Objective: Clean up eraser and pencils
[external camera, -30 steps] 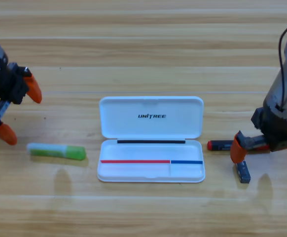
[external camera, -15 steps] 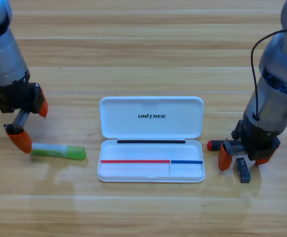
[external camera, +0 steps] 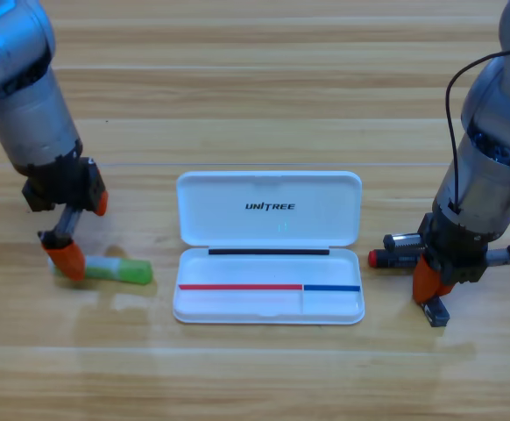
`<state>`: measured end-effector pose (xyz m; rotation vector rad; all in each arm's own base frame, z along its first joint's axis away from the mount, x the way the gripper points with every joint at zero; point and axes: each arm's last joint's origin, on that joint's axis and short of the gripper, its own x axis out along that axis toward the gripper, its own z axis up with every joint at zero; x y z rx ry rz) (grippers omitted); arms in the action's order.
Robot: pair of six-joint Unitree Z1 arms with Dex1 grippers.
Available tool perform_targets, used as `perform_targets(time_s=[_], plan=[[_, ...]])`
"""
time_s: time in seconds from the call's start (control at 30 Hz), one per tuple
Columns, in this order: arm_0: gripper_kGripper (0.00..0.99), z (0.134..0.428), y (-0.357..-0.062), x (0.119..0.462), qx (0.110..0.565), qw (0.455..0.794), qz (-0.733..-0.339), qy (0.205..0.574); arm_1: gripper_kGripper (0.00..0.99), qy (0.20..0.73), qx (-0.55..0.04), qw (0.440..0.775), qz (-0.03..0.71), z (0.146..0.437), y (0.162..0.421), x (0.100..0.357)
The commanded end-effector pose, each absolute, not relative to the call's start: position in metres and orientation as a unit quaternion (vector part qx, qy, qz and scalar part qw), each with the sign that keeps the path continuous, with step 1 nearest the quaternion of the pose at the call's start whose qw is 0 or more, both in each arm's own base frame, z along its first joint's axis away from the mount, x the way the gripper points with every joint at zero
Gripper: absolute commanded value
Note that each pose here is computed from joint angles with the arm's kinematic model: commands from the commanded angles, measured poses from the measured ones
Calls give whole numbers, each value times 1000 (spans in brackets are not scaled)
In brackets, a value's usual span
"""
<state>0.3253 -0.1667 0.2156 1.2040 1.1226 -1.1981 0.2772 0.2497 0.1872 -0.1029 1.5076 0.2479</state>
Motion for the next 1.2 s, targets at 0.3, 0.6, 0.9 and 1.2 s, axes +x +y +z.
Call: perform_targets(time_s=[0.3,0.6,0.9,1.2], plan=[[980,184,-178,318,494,505,-517,484,0,661,-285,610,330,219,272,274],[942,179,-175,312,490,513,-516,480,0,539,-410,566,470,242,308,260],[692,170,-174,308,489,521,-514,475,0,492,-453,534,517,231,345,259],[0,162,-173,306,496,499,-526,477,0,493,-456,511,535,216,360,251]])
